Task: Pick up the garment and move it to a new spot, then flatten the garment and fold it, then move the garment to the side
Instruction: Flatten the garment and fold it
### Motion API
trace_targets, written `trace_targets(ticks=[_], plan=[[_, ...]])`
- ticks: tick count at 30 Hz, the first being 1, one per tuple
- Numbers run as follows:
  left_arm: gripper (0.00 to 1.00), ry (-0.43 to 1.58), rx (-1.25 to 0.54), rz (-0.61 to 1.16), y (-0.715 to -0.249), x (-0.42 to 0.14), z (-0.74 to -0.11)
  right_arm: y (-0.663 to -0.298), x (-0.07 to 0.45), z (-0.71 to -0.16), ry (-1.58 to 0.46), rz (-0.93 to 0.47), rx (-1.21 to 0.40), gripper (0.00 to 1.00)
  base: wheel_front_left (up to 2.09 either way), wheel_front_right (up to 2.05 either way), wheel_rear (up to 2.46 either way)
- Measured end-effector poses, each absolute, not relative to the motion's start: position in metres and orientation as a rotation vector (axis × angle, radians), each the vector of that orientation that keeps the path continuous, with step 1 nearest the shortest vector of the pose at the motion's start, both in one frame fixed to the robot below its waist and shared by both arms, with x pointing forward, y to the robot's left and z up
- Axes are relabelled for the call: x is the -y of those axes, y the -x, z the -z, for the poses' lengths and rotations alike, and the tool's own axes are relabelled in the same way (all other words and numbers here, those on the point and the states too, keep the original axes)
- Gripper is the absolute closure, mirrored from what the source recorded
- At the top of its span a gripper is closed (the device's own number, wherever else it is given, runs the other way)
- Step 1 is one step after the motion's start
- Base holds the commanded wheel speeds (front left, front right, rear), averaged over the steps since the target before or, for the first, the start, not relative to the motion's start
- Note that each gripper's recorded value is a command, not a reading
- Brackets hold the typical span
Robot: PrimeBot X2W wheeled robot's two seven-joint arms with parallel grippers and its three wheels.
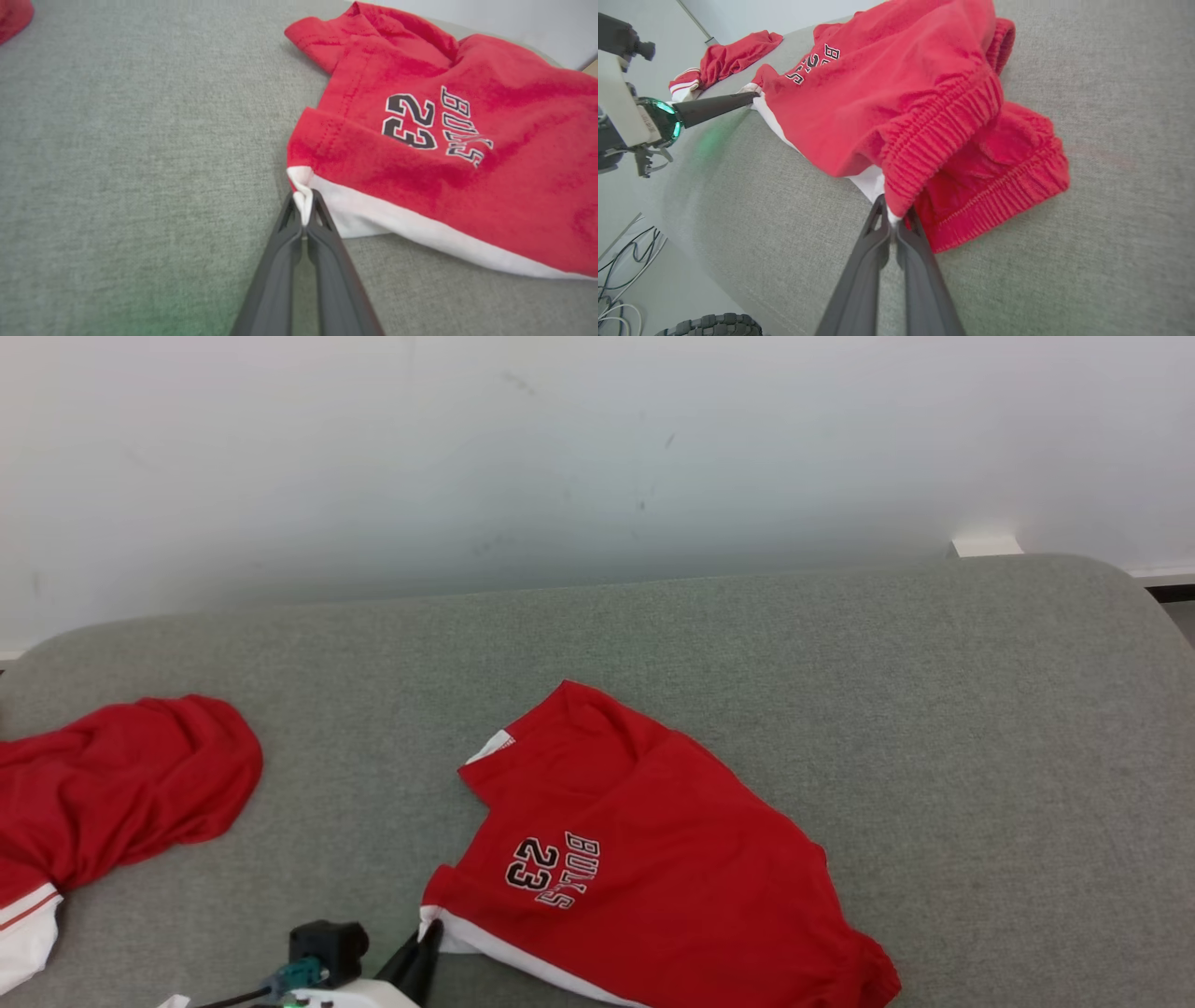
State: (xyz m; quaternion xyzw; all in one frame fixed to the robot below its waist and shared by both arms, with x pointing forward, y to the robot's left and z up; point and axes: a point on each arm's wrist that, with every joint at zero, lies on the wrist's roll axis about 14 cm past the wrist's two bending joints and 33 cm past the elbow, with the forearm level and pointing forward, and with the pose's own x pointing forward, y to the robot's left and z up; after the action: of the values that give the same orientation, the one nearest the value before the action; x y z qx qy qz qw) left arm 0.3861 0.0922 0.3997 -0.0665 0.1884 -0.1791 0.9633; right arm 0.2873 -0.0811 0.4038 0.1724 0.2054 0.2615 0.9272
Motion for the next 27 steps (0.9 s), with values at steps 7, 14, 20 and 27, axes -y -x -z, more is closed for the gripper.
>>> trace_targets(ticks=[7, 14, 20, 27], plan=[[1.0, 0.14, -0.291, 0.364, -0.391, -0.099, -0.424, -0.296, 0.074, -0.438, -0.415, -0.579, -0.332, 1.0, 0.0, 0.0, 0.0], [1.0, 0.144, -0.138, 0.408, -0.421, -0.091, -0.478, -0.327, 0.086, -0.484, -0.418, -0.616, -0.219, 1.0, 0.0, 0.0, 0.0], [1.0, 0.105, -0.032, 0.478, -0.474, -0.074, -0.532, -0.383, 0.092, -0.528, -0.357, -0.666, -0.119, 1.0, 0.0, 0.0, 0.0], [1.0, 0.086, 0.027, 0.491, -0.558, -0.069, -0.577, -0.469, 0.106, -0.572, -0.33, -0.66, -0.038, 1.0, 0.0, 0.0, 0.0]])
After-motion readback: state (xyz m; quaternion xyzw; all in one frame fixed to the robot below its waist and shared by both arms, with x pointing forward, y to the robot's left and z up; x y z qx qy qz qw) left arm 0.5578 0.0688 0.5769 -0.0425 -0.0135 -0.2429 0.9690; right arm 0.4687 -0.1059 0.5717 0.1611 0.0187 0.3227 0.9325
